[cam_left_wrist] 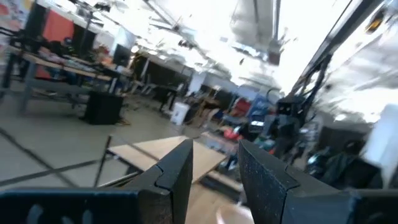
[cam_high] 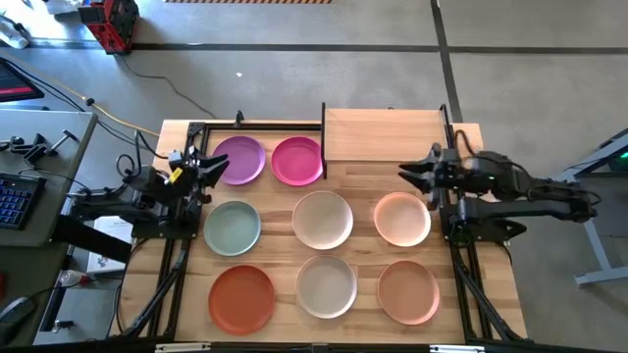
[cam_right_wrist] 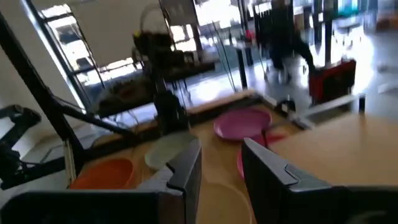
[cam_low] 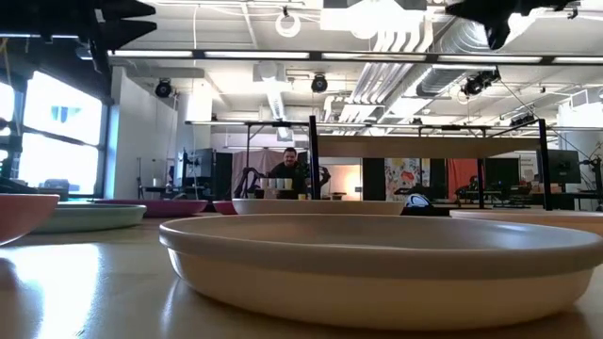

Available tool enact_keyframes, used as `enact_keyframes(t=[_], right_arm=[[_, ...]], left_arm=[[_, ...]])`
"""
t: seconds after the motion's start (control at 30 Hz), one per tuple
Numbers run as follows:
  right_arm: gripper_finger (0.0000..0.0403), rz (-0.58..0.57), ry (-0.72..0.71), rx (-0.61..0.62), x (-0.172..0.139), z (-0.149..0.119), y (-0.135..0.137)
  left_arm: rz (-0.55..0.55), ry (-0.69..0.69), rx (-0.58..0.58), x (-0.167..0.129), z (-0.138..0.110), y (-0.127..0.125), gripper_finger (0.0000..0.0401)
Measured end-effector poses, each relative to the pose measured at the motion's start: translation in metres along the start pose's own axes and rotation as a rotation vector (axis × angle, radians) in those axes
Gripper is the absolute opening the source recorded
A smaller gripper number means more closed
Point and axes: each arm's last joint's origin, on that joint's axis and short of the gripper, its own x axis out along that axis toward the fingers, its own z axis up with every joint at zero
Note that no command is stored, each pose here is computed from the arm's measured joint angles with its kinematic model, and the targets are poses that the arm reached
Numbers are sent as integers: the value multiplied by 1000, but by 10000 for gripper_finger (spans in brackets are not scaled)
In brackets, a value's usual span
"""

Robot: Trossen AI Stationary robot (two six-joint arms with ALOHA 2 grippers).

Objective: Place and stack plates onto a shelf
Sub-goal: Put the top right brown plate into the shelf

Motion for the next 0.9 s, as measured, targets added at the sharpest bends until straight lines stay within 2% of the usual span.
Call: enact_keyframes(t=[0.23, 0.4, 0.5, 0.7, 0.9], right_arm=[[99, -95, 237, 256, 35, -12, 1], [99, -112, 330, 376, 57, -17, 3], [99, -99, 373, 392, 70, -16, 7], [99, -57, 464, 339, 95, -11, 21], [99, -122, 652, 326, 106, -18, 35]], left_arm=[[141, 108, 177, 9, 7, -3, 117], [141, 181, 188, 12, -1, -3, 117], [111, 242, 153, 11, -7, -2, 117], [63, 328, 67, 9, -14, -2, 117], [65, 330, 49, 9, -14, -2, 117]])
